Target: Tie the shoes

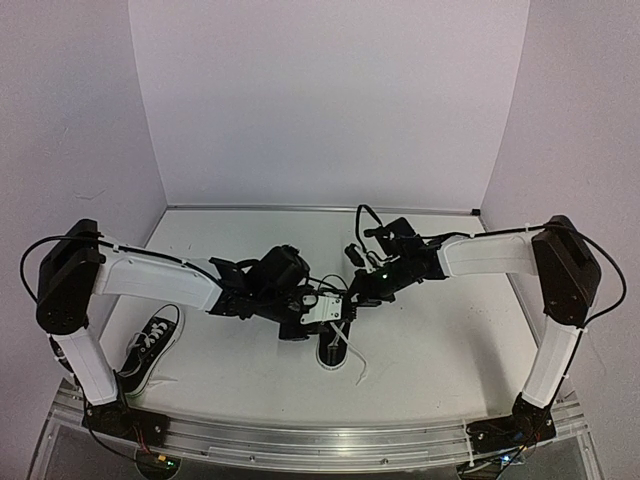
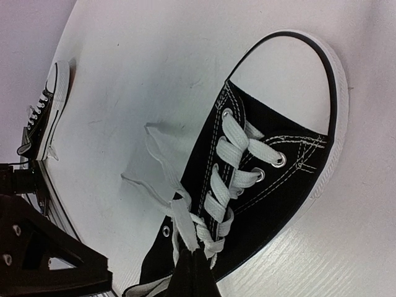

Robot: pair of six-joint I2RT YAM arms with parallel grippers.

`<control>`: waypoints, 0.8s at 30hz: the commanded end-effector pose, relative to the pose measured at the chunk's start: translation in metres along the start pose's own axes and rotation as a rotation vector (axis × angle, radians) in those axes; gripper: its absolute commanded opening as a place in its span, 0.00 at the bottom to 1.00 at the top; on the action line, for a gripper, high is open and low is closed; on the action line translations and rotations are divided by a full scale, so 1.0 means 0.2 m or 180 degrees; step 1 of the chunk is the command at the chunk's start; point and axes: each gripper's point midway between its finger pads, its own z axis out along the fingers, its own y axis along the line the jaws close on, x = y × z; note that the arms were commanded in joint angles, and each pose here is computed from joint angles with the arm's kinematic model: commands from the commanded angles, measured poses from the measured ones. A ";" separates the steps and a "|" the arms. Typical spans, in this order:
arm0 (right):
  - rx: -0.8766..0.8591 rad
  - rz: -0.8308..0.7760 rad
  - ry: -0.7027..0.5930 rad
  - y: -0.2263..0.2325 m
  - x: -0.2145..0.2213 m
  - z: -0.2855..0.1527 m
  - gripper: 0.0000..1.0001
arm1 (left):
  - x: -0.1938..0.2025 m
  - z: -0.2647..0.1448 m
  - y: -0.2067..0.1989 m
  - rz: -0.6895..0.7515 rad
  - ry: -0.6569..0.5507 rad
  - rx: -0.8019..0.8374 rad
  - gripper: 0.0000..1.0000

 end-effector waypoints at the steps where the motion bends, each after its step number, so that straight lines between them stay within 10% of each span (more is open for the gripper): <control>1: -0.0079 -0.0039 -0.0104 0.05 -0.04 -0.03 0.00 | -0.05 0.03 0.06 0.0438 0.0082 -0.0079 0.25; 24: -0.0103 -0.0024 -0.0082 0.05 -0.03 -0.01 0.00 | 0.03 0.25 0.06 0.0618 0.0379 0.0036 0.21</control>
